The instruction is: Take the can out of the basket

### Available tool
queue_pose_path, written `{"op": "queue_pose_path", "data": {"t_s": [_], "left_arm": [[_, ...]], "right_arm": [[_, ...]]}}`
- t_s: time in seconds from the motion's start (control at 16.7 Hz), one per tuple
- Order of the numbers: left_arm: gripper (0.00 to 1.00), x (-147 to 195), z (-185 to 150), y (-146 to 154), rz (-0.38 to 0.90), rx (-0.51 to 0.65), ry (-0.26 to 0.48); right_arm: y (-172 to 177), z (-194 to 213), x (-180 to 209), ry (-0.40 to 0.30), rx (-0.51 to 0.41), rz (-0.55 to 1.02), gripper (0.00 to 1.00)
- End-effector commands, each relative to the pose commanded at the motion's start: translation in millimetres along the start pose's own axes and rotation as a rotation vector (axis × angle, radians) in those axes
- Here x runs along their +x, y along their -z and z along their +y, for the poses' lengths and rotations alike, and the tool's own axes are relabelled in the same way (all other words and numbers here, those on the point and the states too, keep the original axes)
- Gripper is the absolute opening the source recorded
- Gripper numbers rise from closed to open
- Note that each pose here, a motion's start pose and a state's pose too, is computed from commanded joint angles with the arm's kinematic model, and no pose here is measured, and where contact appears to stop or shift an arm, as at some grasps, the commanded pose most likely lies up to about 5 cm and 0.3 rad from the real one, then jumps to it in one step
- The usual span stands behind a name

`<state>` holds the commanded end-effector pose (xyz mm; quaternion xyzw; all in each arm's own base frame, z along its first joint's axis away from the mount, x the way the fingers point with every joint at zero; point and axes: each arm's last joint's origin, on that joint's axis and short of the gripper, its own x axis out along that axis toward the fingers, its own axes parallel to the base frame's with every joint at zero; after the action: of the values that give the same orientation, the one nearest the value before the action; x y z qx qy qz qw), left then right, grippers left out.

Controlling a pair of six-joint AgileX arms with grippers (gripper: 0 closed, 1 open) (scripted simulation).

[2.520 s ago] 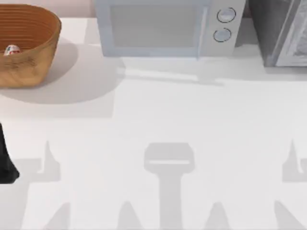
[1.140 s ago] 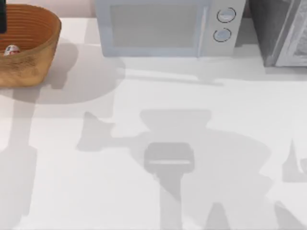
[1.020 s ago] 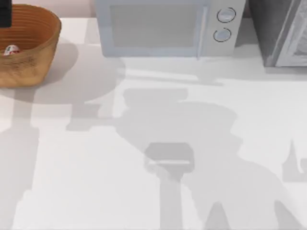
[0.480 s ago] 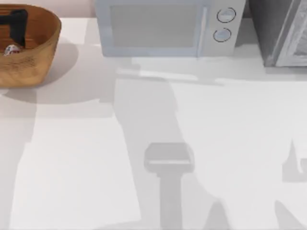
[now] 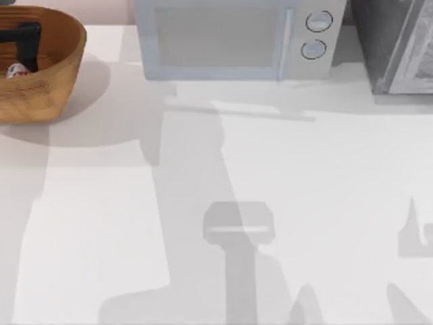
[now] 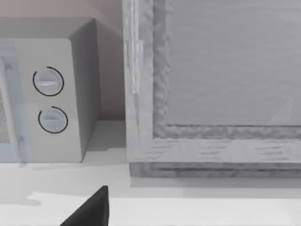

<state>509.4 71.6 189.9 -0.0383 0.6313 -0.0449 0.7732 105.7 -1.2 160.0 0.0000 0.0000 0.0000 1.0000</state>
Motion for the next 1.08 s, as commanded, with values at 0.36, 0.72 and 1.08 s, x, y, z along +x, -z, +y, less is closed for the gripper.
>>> {"op": "queue_pose_path", "data": {"t_s": [0.36, 0.72, 1.08], "left_arm": [[1.0, 21, -1, -1, 0.0, 0.0, 0.0], [1.0, 60, 0, 0, 0.0, 0.0, 0.0], [0.77, 60, 0, 0, 0.0, 0.0, 0.0]], "right_arm": [[0, 0, 0, 0.0, 0.0, 0.0, 1.0], [0, 0, 0, 0.0, 0.0, 0.0, 1.0], [0, 0, 0, 0.0, 0.0, 0.0, 1.0]]}}
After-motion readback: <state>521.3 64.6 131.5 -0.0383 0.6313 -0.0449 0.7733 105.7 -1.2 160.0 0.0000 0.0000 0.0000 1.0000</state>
